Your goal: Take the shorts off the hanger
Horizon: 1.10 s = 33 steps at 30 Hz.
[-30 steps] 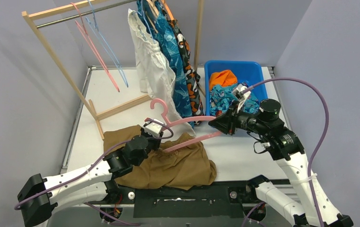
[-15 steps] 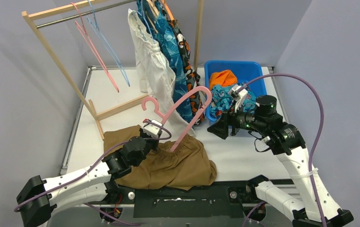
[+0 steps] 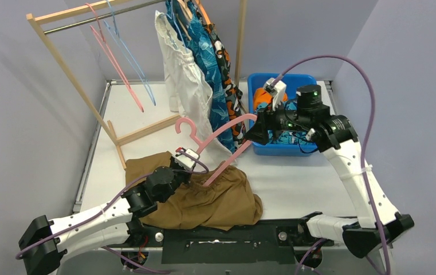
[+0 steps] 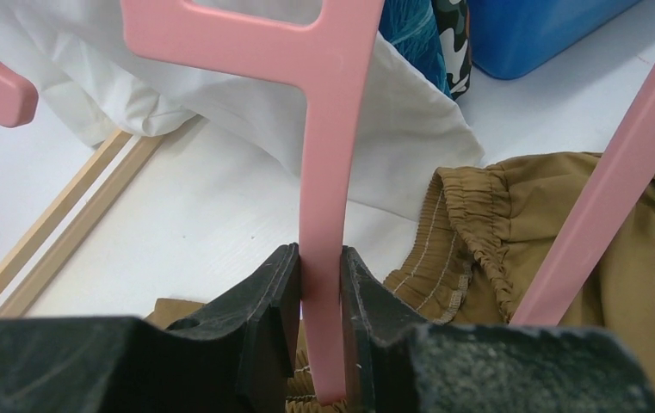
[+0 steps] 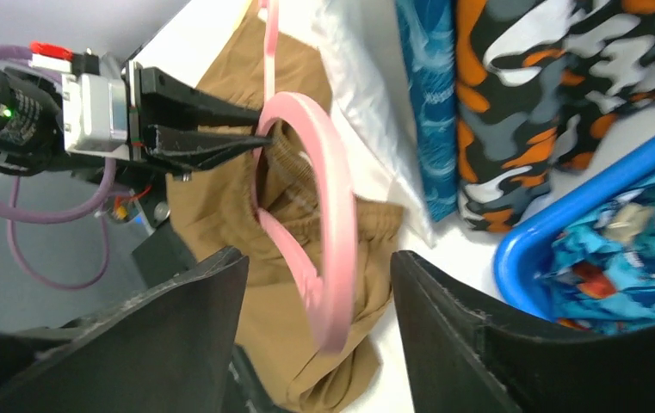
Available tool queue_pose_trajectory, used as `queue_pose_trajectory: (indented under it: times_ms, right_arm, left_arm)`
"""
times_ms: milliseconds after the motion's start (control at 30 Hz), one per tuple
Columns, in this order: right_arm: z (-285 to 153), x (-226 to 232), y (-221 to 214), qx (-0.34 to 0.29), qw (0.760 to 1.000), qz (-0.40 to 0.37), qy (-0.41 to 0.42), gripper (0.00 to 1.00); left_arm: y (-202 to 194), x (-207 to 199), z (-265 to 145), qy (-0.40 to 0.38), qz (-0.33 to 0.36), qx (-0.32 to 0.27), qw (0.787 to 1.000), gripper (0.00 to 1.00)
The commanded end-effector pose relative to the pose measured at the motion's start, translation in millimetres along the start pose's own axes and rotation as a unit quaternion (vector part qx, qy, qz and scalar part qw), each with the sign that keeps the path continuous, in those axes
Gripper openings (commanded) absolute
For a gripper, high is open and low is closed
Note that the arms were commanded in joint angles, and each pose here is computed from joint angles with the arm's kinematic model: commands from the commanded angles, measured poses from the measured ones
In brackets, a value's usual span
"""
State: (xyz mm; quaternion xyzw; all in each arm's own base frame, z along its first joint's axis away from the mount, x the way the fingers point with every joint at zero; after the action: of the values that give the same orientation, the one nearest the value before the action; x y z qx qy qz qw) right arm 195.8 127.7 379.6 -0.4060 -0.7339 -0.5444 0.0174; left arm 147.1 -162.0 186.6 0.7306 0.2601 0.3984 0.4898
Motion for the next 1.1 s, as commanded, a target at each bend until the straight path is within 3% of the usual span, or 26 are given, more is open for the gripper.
queue_pose_trajectory:
  times_ms: [0,100,300,400,500,533,633,733,800,933,1067]
  right_arm:
    - [7.3,-0.2,-3.9,0.043,0.998,0.012,0.054,0.57]
    - [9.1,-0.8,0.2,0.051,0.997,0.011,0.058,0.49]
    - [10.5,-2.5,2.1,0.069,0.996,0.009,0.056,0.47]
    - [9.3,-2.1,3.2,0.071,0.996,0.007,0.056,0.29]
    - [7.1,0.4,5.6,0.070,0.996,0.003,0.058,0.04]
    - [5.7,1.6,6.4,0.066,0.996,0.000,0.059,0.01]
    - [-0.3,6.5,9.8,0.042,0.998,-0.008,0.050,0.00]
    - [-13.1,12.0,12.1,0.015,1.000,-0.018,0.016,0.00]
    - [-22.5,14.2,11.0,0.006,1.000,-0.022,-0.013,0.00]
    - [-40.0,23.9,10.6,-0.026,0.999,-0.031,-0.033,0.00]
    - [-48.5,32.7,15.3,-0.067,0.997,-0.038,-0.032,0.00]
  left_arm:
    - [14.1,3.1,-1.6,-0.012,0.016,-0.044,0.999,0.12]
    - [11.9,2.5,-2.9,-0.023,0.028,-0.046,0.998,0.10]
    - [12.2,5.1,-6.1,-0.020,0.036,-0.049,0.998,0.09]
    - [10.9,6.0,-6.6,-0.019,0.044,-0.039,0.998,0.09]
    - [9.4,6.4,-6.9,-0.018,0.048,-0.033,0.998,0.09]
    - [9.1,6.2,-7.0,-0.018,0.046,-0.032,0.998,0.09]
    - [10.2,5.9,-7.4,-0.011,0.025,-0.033,0.999,0.25]
    - [19.7,6.3,-11.1,-0.008,-0.027,-0.052,0.998,0.48]
    - [26.4,6.8,-17.7,-0.015,-0.068,-0.067,0.995,0.57]
    - [29.0,8.3,-30.5,-0.031,-0.099,-0.079,0.991,0.72]
    - [34.8,10.5,-46.5,-0.057,-0.130,-0.088,0.986,0.75]
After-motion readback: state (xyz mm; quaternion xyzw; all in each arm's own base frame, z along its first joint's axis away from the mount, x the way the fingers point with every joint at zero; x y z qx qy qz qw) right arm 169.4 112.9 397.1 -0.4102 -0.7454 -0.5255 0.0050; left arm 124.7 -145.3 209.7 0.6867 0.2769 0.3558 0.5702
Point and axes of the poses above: each gripper's point midway between its finger pads, its own z axis out along the fingers, its own x axis along the line the jaws close on, y = z × x, the point moved 10 cm from there along -z, back along the fingers, and after that the axes turned 11 degrees about z, right-handed, at the moved point
